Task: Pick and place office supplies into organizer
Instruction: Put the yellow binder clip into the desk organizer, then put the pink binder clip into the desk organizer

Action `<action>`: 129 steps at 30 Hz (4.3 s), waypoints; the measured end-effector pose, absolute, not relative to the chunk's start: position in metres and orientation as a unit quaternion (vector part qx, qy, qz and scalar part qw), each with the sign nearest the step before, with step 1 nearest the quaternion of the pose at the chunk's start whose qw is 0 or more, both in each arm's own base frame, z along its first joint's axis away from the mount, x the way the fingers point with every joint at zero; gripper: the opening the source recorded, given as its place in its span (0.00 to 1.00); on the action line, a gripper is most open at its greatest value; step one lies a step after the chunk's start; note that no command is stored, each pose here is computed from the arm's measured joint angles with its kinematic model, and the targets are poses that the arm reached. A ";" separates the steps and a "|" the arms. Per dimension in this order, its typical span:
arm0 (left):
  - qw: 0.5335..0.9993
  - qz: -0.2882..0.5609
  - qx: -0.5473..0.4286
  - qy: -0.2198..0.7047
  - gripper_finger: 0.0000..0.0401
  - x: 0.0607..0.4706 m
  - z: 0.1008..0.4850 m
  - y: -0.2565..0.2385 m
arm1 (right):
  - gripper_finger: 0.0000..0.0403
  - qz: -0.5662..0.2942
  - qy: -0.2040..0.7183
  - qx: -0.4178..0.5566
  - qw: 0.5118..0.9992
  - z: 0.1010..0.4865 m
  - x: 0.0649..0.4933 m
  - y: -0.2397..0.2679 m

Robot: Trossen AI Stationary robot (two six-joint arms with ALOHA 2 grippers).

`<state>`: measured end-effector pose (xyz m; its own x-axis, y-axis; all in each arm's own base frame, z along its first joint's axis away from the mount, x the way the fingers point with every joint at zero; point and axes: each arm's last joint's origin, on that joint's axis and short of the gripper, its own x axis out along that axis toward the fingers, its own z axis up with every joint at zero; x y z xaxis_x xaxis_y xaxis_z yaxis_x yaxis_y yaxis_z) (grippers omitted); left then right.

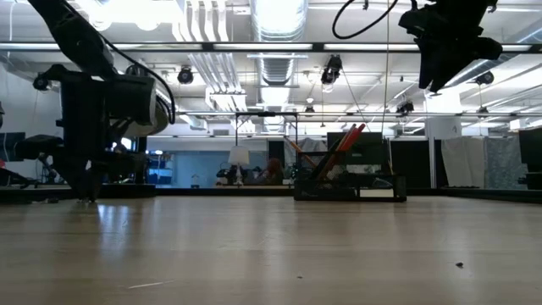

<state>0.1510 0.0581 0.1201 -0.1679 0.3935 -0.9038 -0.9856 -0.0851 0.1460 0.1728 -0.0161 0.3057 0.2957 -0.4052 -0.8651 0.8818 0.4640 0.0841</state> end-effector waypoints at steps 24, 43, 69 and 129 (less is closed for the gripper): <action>0.856 0.361 -0.365 0.062 0.11 0.310 0.267 0.064 | 0.31 -0.425 0.419 0.278 0.753 0.305 0.172 -0.016; 0.865 0.371 -0.187 0.281 0.11 0.453 0.257 0.135 | 0.31 -0.440 0.465 0.276 0.717 0.302 0.160 -0.015; 0.879 0.308 -0.195 0.307 0.11 0.461 0.264 0.107 | 0.31 -0.426 0.478 0.244 0.728 0.302 0.160 -0.015; 0.619 0.235 -0.232 0.713 0.40 0.305 0.229 -0.001 | 0.31 -0.408 0.490 0.223 0.737 0.302 0.161 -0.015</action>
<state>0.3055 -0.0009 0.2295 -0.1270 -0.0392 -0.9911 -0.6210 0.7823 0.0486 0.1609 -0.0152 0.3023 0.1861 -0.3825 -0.9050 0.8204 0.5674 -0.0711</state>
